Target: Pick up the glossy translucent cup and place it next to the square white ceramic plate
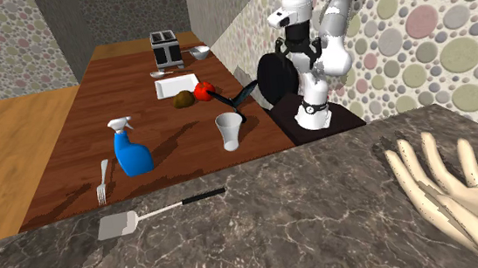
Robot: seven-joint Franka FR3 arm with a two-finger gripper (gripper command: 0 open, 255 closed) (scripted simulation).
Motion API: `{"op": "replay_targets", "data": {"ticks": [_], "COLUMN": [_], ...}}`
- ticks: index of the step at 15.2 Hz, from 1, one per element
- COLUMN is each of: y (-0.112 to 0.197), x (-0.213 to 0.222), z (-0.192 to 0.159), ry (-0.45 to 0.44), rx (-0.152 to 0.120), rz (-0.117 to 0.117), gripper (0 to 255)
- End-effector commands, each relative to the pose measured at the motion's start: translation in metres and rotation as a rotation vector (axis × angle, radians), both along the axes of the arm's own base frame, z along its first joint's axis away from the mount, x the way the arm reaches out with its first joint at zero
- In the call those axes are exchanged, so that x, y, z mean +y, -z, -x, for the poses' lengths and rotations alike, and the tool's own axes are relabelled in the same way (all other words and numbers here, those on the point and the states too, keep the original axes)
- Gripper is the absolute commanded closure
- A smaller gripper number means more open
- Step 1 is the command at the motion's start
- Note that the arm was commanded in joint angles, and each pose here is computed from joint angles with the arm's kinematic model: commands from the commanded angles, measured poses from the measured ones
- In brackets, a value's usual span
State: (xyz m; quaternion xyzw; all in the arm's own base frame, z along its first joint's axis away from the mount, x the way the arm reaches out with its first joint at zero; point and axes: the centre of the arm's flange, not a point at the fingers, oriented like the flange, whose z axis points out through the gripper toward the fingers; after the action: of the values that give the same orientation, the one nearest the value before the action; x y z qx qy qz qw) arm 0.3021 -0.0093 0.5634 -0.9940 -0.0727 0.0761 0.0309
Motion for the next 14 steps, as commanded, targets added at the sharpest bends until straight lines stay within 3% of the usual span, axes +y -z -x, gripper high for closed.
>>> {"op": "replay_targets", "data": {"ticks": [1,14], "y": [0.0,0.103], "x": [0.0,-0.039], "z": [0.0,-0.117], "ry": [0.0,0.099], "rx": [0.0,-0.02], "rz": [0.0,0.206], "gripper": [0,0]}}
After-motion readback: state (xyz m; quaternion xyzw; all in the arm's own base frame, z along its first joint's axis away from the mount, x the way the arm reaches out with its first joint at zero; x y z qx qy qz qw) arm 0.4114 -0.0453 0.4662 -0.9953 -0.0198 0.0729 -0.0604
